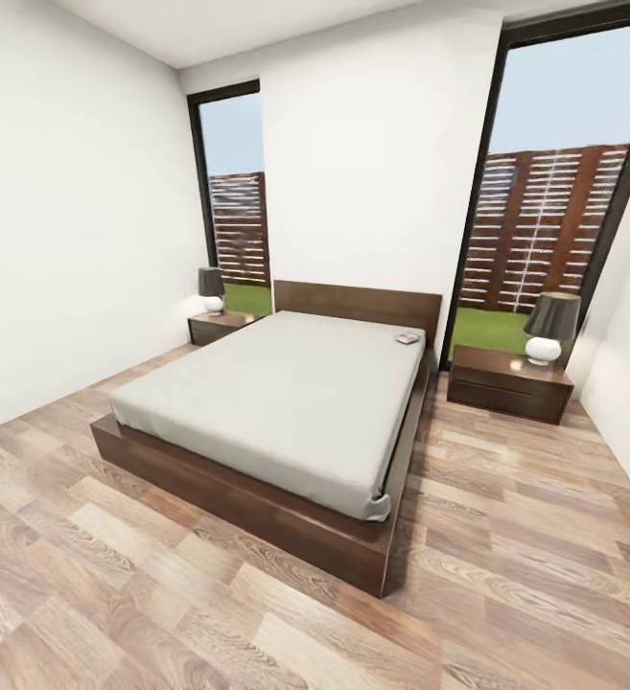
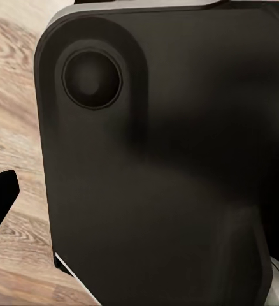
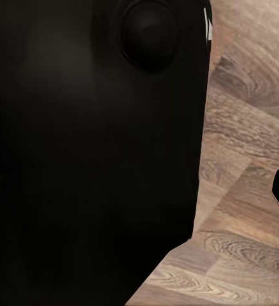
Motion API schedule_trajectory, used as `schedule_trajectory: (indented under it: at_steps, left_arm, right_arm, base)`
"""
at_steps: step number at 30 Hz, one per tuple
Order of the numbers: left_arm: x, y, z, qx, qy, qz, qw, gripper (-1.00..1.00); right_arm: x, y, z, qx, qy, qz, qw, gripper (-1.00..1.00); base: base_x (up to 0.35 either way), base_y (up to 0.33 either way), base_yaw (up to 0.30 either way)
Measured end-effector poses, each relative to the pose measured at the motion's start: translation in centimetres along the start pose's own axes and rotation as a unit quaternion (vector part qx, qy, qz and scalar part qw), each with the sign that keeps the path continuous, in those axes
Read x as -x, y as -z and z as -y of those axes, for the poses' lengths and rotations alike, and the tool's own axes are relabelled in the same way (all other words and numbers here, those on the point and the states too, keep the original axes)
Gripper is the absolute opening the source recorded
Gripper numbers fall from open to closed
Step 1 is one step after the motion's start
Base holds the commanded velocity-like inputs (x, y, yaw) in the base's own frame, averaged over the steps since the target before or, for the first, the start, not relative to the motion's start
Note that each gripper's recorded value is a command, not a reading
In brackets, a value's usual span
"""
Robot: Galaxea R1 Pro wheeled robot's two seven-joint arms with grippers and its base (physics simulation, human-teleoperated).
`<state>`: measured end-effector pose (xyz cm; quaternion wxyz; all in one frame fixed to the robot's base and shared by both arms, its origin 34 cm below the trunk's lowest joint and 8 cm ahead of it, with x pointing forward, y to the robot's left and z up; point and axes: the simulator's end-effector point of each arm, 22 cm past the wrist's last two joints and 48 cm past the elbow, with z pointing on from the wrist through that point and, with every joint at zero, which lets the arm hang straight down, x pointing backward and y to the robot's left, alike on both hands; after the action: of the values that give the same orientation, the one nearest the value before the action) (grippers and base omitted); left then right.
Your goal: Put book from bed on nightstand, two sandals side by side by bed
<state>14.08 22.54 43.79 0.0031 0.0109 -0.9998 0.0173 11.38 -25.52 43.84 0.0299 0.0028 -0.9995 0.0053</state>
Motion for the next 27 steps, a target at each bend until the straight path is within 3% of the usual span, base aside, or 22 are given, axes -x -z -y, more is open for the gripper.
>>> schedule_trajectory:
  at_steps: [27]
  left_arm:
    - [0.13, 0.00, 0.00, 0.000, 0.000, 0.002, 1.0000, 1.00]
  right_arm:
    - [0.18, 0.00, 0.01, 0.000, -0.001, 0.004, 1.0000, 1.00]
  base:
    - [0.000, 0.000, 0.292]
